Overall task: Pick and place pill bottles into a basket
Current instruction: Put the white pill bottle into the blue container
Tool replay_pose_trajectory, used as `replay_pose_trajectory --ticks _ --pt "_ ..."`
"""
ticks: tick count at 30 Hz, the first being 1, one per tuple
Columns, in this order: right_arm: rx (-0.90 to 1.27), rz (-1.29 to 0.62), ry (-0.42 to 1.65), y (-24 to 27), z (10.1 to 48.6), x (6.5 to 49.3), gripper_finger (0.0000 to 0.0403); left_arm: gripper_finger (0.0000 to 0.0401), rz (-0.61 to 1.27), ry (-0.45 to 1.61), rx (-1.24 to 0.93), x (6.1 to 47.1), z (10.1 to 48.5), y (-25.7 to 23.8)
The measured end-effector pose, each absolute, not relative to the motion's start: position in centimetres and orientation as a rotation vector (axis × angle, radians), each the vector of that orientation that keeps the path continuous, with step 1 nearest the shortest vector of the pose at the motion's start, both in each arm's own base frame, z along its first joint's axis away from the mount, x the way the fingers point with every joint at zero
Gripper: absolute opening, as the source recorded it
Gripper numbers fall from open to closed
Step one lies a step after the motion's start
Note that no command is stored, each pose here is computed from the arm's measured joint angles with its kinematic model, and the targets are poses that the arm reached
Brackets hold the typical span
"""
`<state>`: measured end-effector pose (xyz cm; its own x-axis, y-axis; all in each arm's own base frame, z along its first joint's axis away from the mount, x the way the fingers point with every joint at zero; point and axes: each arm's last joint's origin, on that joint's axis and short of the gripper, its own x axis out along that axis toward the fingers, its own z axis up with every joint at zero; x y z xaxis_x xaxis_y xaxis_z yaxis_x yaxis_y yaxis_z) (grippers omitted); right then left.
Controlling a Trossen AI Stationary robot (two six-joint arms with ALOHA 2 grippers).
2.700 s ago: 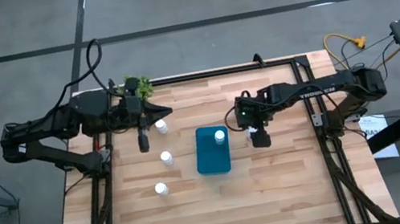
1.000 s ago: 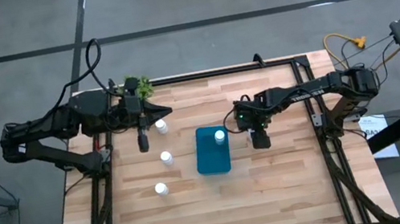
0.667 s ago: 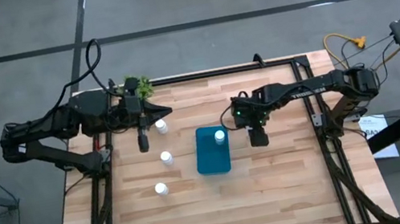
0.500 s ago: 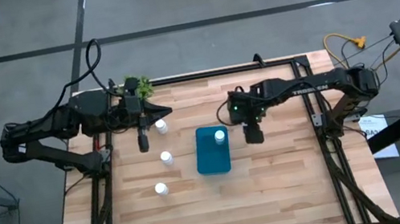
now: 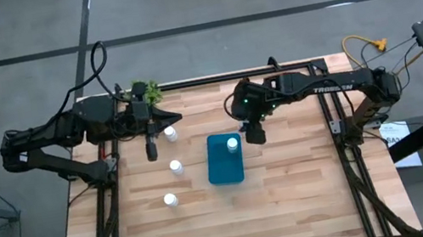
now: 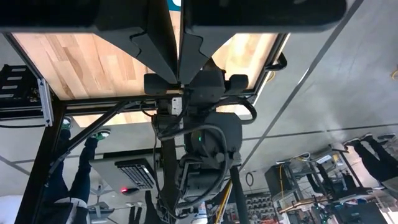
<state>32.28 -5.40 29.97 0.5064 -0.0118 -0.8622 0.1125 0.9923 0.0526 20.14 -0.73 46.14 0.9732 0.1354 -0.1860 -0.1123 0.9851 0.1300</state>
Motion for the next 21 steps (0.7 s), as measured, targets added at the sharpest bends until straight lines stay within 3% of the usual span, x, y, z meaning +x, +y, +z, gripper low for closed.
replay_pose_trajectory --ticks 21 --pt "0.04 -0.012 1.002 -0.3 27.9 35.3 0.0147 0.0 0.173 0.198 0.124 20.1 46.1 -0.6"
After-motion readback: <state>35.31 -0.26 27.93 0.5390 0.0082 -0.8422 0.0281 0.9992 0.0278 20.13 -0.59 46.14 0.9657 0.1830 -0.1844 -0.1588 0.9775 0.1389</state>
